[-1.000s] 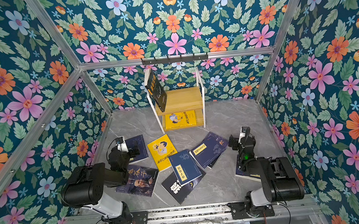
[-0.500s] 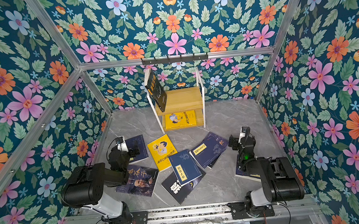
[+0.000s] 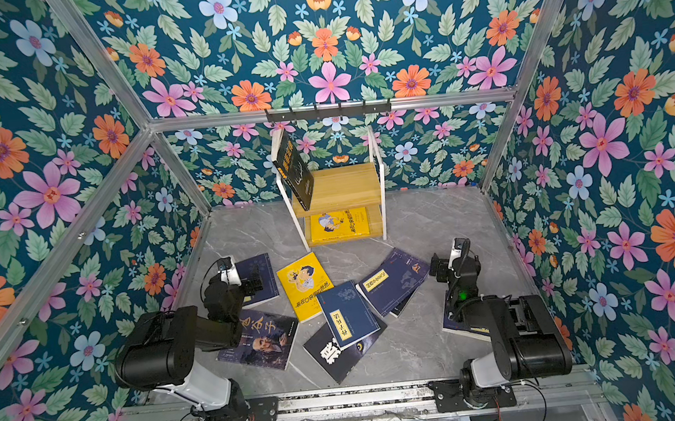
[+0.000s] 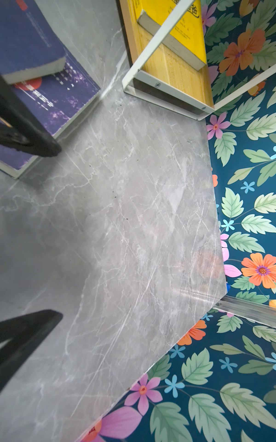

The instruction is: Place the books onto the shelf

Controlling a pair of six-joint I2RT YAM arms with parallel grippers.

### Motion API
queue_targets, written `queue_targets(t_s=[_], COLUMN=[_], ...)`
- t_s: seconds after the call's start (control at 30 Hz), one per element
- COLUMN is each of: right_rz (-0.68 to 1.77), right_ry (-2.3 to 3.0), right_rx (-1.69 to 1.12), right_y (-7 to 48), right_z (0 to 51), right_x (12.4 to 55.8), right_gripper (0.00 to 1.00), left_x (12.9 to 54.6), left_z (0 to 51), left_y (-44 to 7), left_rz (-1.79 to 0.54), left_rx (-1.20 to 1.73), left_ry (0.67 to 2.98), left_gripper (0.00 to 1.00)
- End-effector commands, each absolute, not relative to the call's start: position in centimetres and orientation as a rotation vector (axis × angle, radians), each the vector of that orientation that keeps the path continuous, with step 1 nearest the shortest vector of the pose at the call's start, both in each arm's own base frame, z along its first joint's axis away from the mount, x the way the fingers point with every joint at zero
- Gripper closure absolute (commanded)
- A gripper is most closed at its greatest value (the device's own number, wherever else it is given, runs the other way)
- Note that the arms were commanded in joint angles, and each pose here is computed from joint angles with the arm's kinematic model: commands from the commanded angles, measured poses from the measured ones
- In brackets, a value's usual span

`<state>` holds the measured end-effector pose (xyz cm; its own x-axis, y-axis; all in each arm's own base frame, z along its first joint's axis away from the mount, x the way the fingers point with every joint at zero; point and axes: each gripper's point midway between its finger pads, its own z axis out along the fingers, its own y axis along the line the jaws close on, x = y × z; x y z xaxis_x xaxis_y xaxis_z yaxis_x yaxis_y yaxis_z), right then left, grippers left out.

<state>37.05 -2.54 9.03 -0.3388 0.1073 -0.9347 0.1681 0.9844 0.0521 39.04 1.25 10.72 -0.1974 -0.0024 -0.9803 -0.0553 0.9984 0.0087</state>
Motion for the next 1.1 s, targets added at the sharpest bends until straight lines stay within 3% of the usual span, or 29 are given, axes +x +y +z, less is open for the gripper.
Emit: queue_targets(t_s=[0.0, 0.27, 0.53, 0.83, 1.07], right_rz=[-0.054, -0.034, 0.213, 0.61, 0.789], right_ry=[1.897, 1.926, 1.994, 2.172, 2.307], right_rx=[0.198, 0.195, 0.204, 0.415, 0.613], right_y=[-2.5, -1.8, 3.2, 7.9, 9.9], right_z=[9.7, 14.1, 20.2, 19.6, 16.2], right_x=[37.4, 36.3, 34.2, 31.3, 28.8], right_gripper=[0.01, 0.01, 0.01, 0.01, 0.02], left_x=[39.1, 41.3, 41.1, 38.6, 37.8], left_z=[10.9, 15.2, 20.9, 19.9, 15.9], left_y=[1.4, 1.4, -2.7, -10.0, -13.1], left_rz=[0.048, 0.042, -0.164, -0.633, -0.837], left_rx=[-0.055, -0.059, -0.018, -0.066, -0.053], left_ry=[1.761, 1.849, 2.045, 2.149, 2.227], left_gripper=[0.0, 0.0, 0.0, 0.0, 0.03])
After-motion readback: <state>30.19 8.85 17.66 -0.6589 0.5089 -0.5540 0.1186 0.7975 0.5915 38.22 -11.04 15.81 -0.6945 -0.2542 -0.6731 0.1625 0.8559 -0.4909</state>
